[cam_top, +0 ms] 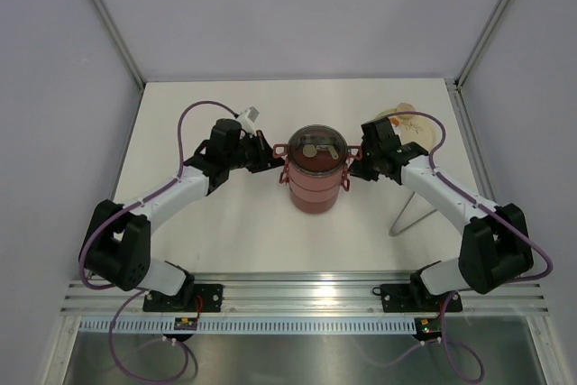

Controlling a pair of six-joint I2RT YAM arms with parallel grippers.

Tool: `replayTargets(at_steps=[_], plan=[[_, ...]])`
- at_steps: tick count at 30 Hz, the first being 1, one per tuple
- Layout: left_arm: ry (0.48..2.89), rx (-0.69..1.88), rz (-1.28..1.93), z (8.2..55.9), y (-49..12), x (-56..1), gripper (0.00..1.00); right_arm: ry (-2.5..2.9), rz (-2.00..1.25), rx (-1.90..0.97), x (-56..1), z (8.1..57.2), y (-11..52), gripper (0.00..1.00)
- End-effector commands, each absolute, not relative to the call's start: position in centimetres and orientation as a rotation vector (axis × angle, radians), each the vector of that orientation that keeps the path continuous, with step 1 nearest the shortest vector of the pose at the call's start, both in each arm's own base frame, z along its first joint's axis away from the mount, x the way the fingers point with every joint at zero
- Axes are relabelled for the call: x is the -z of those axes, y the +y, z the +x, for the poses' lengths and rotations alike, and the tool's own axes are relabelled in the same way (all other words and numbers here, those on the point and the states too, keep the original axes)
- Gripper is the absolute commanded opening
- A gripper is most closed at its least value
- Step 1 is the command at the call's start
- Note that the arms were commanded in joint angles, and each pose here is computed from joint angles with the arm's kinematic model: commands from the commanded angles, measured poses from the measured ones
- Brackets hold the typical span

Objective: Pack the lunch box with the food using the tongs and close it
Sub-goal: Close the fastener on the packing box.

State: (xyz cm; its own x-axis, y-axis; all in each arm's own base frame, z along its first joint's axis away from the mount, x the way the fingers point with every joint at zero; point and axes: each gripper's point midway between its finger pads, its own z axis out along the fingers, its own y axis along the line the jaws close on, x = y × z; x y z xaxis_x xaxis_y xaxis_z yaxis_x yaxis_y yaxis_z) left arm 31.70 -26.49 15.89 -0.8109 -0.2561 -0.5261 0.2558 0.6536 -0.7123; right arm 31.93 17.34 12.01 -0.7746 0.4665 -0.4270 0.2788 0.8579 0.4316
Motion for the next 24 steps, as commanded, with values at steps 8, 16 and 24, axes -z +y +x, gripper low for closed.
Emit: replayTargets(at_steps=[8,16,24], plan=[[2.282,1.106,0.104,30.5,-26.2,-17.3,0.0,2.357,0.535,-0.627,-17.5,31.6,16.5,0.24],[2.272,1.064,0.056,31.3,-24.0,-17.7,0.0,2.384,0.545,-0.557,-16.9,31.2,14.8,0.24],[2.193,1.007,0.048,31.9,-22.1,-21.1,0.0,2.317,0.639,-0.542,-19.3,31.4,11.6,0.24]])
